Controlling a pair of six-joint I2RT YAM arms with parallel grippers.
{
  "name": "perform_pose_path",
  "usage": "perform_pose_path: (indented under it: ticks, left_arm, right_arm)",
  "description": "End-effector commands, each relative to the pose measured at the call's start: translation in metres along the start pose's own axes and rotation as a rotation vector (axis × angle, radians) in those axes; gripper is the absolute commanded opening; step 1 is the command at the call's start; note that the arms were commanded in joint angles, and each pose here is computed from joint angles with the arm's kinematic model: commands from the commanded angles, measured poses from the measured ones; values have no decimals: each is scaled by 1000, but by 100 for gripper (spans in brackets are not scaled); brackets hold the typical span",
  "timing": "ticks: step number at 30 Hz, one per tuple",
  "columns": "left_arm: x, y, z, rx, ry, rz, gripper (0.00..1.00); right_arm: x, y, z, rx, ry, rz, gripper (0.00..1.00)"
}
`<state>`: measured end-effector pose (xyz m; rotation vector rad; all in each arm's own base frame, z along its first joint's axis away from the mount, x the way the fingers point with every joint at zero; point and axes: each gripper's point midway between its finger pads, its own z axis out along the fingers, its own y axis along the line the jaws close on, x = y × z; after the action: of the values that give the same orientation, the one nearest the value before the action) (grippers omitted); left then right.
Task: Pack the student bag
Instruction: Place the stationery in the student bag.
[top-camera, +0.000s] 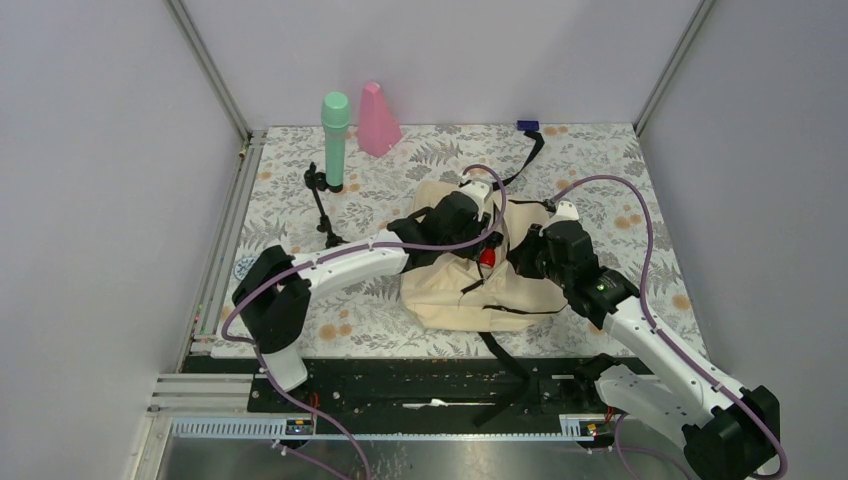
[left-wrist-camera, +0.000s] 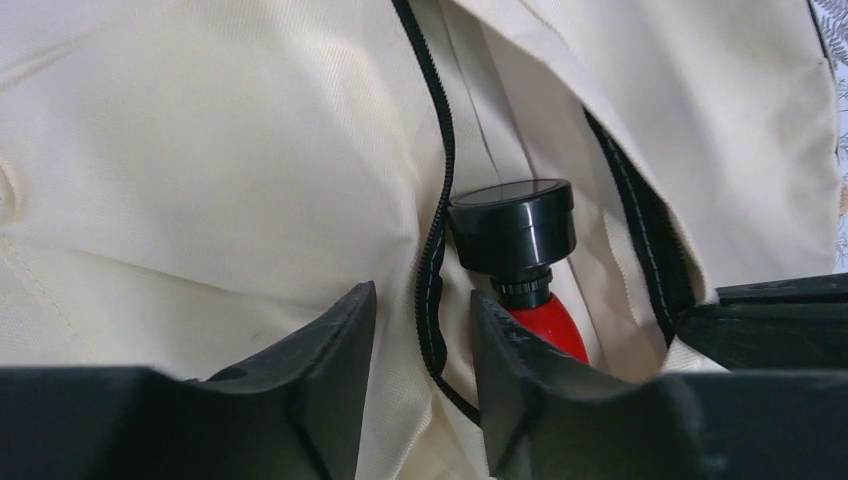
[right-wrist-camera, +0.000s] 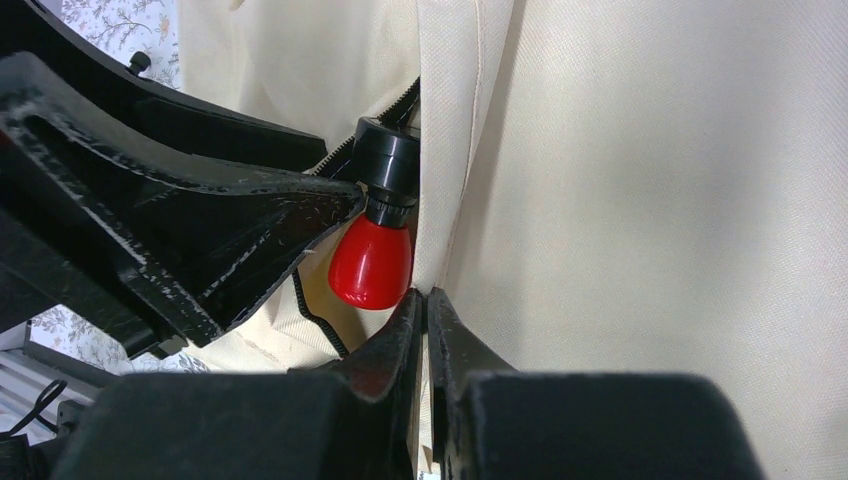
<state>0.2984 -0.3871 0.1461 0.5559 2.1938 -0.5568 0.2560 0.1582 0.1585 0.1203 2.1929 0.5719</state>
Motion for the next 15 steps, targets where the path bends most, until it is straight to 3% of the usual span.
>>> perform_pose_path:
  ticks: [1, 6, 10, 15]
  left_arm:
    - [-9, -1, -1, -14, -4, 13, 34]
    - [-11, 4, -5, -36, -18, 30, 0]
    - [-34, 10, -21, -72, -112, 25, 0]
    - [-81, 22, -65, -117, -358, -56, 0]
  right_arm:
    - [-36, 19, -9, -51, -108, 0, 0]
    - [-43, 24, -11, -59, -119, -5, 0]
    - [-54, 30, -13, -72, -138, -22, 0]
    - [-71, 38, -16, -77, -170, -43, 0]
